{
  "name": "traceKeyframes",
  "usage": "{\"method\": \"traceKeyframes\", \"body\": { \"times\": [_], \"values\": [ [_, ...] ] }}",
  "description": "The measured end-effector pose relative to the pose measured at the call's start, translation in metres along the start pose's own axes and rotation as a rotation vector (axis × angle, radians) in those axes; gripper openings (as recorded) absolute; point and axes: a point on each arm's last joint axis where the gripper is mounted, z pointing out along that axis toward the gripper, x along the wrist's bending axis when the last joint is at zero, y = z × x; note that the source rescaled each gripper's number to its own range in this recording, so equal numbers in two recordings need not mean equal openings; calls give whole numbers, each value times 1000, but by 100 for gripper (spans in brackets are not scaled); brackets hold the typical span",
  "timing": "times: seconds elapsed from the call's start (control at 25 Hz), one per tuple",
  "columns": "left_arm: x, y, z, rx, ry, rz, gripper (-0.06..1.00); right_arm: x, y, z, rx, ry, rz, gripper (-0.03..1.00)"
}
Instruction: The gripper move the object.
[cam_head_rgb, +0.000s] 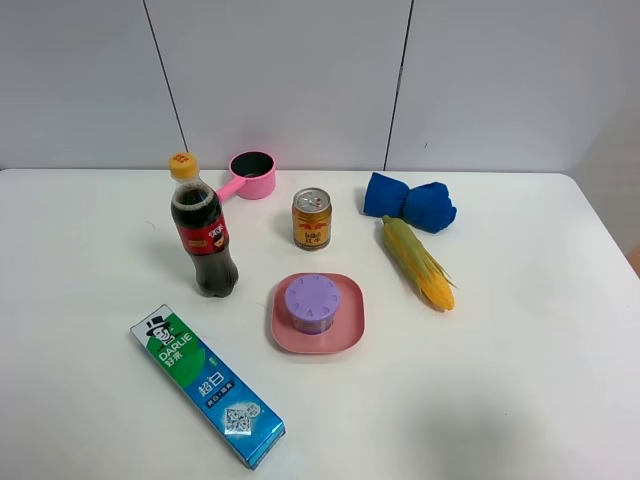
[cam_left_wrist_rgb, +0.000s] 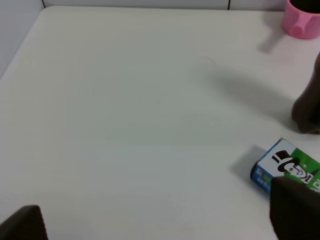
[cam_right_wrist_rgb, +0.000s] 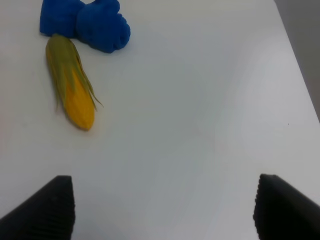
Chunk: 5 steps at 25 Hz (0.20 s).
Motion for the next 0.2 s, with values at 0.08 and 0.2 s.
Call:
{"method": "traceKeyframes", "body": {
  "times": [0.08, 0.2],
  "values": [
    [0, 0, 0, -1, -22, 12, 73, 0, 0, 0, 0, 0, 0, 100],
    [0, 0, 0, -2, -44, 22, 73, 0, 0, 0, 0, 0, 0, 100]
  ]
}}
